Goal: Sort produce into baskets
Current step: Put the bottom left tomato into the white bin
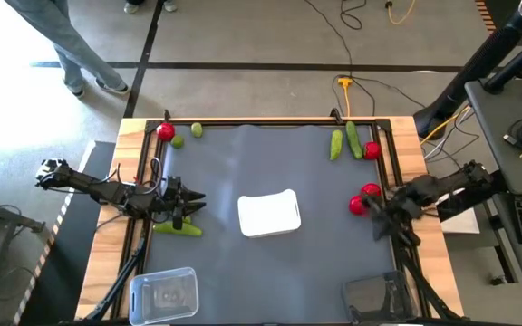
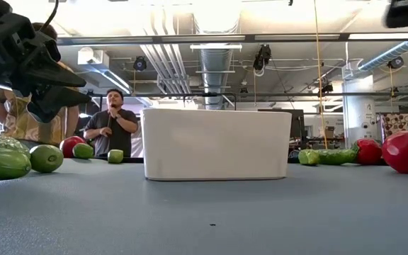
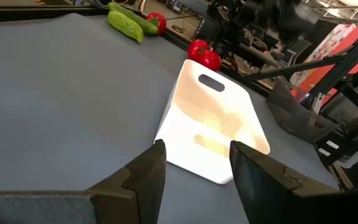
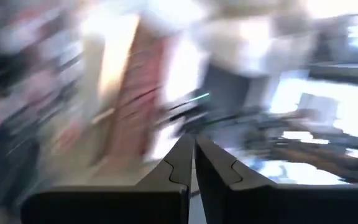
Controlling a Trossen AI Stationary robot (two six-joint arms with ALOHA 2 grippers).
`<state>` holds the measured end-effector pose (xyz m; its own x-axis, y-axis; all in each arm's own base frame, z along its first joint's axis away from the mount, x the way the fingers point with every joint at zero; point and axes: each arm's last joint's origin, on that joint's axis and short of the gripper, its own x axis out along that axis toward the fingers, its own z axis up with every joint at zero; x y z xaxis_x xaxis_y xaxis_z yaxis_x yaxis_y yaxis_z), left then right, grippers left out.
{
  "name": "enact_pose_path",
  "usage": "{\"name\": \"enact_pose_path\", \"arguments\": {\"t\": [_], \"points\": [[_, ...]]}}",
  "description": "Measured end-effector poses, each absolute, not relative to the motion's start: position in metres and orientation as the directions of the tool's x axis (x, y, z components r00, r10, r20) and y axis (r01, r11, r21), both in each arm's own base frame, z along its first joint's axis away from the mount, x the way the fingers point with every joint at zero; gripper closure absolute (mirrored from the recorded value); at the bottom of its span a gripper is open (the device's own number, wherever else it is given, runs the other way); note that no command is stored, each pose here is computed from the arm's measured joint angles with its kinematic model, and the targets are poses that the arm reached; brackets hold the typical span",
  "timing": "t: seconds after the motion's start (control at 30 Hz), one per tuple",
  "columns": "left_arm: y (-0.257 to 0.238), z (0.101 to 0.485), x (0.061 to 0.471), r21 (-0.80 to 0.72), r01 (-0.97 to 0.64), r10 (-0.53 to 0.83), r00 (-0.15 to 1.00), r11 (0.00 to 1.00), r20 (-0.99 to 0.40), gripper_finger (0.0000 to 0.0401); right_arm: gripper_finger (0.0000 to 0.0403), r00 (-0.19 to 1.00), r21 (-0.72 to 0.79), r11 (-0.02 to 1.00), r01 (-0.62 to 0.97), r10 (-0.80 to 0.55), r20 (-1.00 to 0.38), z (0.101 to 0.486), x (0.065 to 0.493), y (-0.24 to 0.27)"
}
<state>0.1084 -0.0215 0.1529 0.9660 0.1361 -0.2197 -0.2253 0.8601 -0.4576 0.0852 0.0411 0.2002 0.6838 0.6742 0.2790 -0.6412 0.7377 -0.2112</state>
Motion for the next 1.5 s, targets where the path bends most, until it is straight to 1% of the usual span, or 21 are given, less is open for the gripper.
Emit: {"name": "enact_pose_path", "arguments": {"t": [0.07, 0.1, 0.13, 0.2, 0.23, 0.27, 0.33, 0.4, 0.47, 0.53, 0.6, 0.67, 0.77, 0.87, 0.93, 1.0, 1.1, 1.2, 1.27, 1.4, 1.5], "points": [[-0.022, 0.153, 0.108, -0.457, -0.226, 0.136, 0.966, 0.86, -0.22, 0.0239, 0.039, 0.817, -0.037, 0.888, -0.457, 0.436, 0.377, 0.208, 0.087, 0.034], [-0.022, 0.153, 0.108, -0.457, -0.226, 0.136, 0.966, 0.86, -0.22, 0.0239, 0.039, 0.872, 0.07, 0.937, -0.343, 0.29, 0.395, 0.209, 0.089, 0.029], [-0.022, 0.153, 0.108, -0.457, -0.226, 0.136, 0.966, 0.86, -0.22, 0.0239, 0.039, 0.911, 0.192, 0.956, -0.223, 0.134, 0.391, 0.209, 0.09, 0.025], [-0.022, 0.153, 0.108, -0.457, -0.226, 0.136, 0.966, 0.86, -0.22, 0.0239, 0.039, 0.932, 0.429, 0.903, -0.006, -0.151, 0.33, 0.206, 0.091, 0.017], [-0.022, 0.153, 0.108, -0.457, -0.226, 0.136, 0.966, 0.86, -0.221, 0.0239, 0.039, 0.927, 0.522, 0.851, 0.062, -0.243, 0.284, 0.202, 0.092, 0.015], [-0.022, 0.153, 0.108, -0.457, -0.226, 0.137, 0.966, 0.86, -0.22, 0.0239, 0.039, 0.928, 0.573, 0.813, 0.103, -0.286, 0.24, 0.198, 0.094, 0.014], [-0.022, 0.153, 0.108, -0.457, -0.226, 0.136, 0.966, 0.86, -0.22, 0.0239, 0.039, 0.951, 0.575, 0.811, 0.105, -0.251, 0.181, 0.192, 0.098, 0.016], [-0.022, 0.153, 0.108, -0.457, -0.226, 0.136, 0.966, 0.86, -0.22, 0.0239, 0.039, 0.982, 0.562, 0.827, -0.003, -0.104, 0.16, 0.189, 0.102, 0.021], [-0.022, 0.153, 0.108, -0.457, -0.226, 0.136, 0.966, 0.86, -0.221, 0.0239, 0.039, 0.986, 0.586, 0.799, -0.135, 0.052, 0.155, 0.188, 0.106, 0.027], [-0.022, 0.153, 0.108, -0.457, -0.226, 0.136, 0.966, 0.86, -0.22, 0.0239, 0.039, 0.981, 0.615, 0.764, -0.194, 0.146, 0.129, 0.186, 0.111, 0.031], [-0.022, 0.153, 0.108, -0.457, -0.226, 0.136, 0.966, 0.86, -0.221, 0.0239, 0.039, 0.983, 0.652, 0.736, -0.18, 0.159, 0.092, 0.183, 0.116, 0.034], [-0.022, 0.153, 0.108, -0.457, -0.226, 0.136, 0.966, 0.86, -0.221, 0.0239, 0.039, 0.99, 0.71, 0.691, -0.132, 0.129, 0.059, 0.181, 0.122, 0.034], [-0.022, 0.153, 0.108, -0.457, -0.226, 0.136, 0.966, 0.86, -0.22, 0.0239, 0.039, 0.997, 0.804, 0.592, -0.055, 0.073, 0.015, 0.182, 0.128, 0.035], [-0.022, 0.153, 0.108, -0.457, -0.226, 0.136, 0.966, 0.86, -0.221, 0.0239, 0.039, 0.998, 0.874, 0.484, -0.029, 0.061, -0.001, 0.186, 0.132, 0.036], [-0.022, 0.153, 0.108, -0.457, -0.226, 0.136, 0.966, 0.86, -0.221, 0.0239, 0.039, 1.0, 0.859, 0.512, 0.017, -0.017, -0.01, 0.188, 0.135, 0.034], [-0.022, 0.153, 0.108, -0.457, -0.226, 0.137, 0.966, 0.86, -0.22, 0.0239, 0.039, 0.993, 0.815, 0.575, 0.076, -0.116, -0.011, 0.193, 0.139, 0.031], [-0.022, 0.153, 0.108, -0.457, -0.226, 0.136, 0.966, 0.86, -0.221, 0.0239, 0.039, 0.99, 0.698, 0.705, 0.127, -0.131, -0.047, 0.21, 0.148, 0.032], [-0.022, 0.153, 0.108, -0.457, -0.226, 0.136, 0.966, 0.86, -0.221, 0.0239, 0.0386, 0.972, 0.587, 0.778, 0.224, -0.131, -0.198, 0.232, 0.159, 0.036], [-0.022, 0.153, 0.108, -0.457, -0.226, 0.136, 0.966, 0.86, -0.221, 0.0239, 0.0372, 0.935, 0.465, 0.837, 0.288, -0.141, -0.324, 0.249, 0.165, 0.038], [-0.022, 0.153, 0.108, -0.457, -0.226, 0.136, 0.966, 0.86, -0.221, 0.0239, 0.032, 0.813, 0.229, 0.91, 0.346, -0.169, -0.557, 0.279, 0.169, 0.04], [-0.022, 0.153, 0.108, -0.457, -0.226, 0.136, 0.966, 0.86, -0.221, 0.0239, 0.027, 0.702, 0.145, 0.942, 0.304, -0.119, -0.702, 0.298, 0.169, 0.042]]}}
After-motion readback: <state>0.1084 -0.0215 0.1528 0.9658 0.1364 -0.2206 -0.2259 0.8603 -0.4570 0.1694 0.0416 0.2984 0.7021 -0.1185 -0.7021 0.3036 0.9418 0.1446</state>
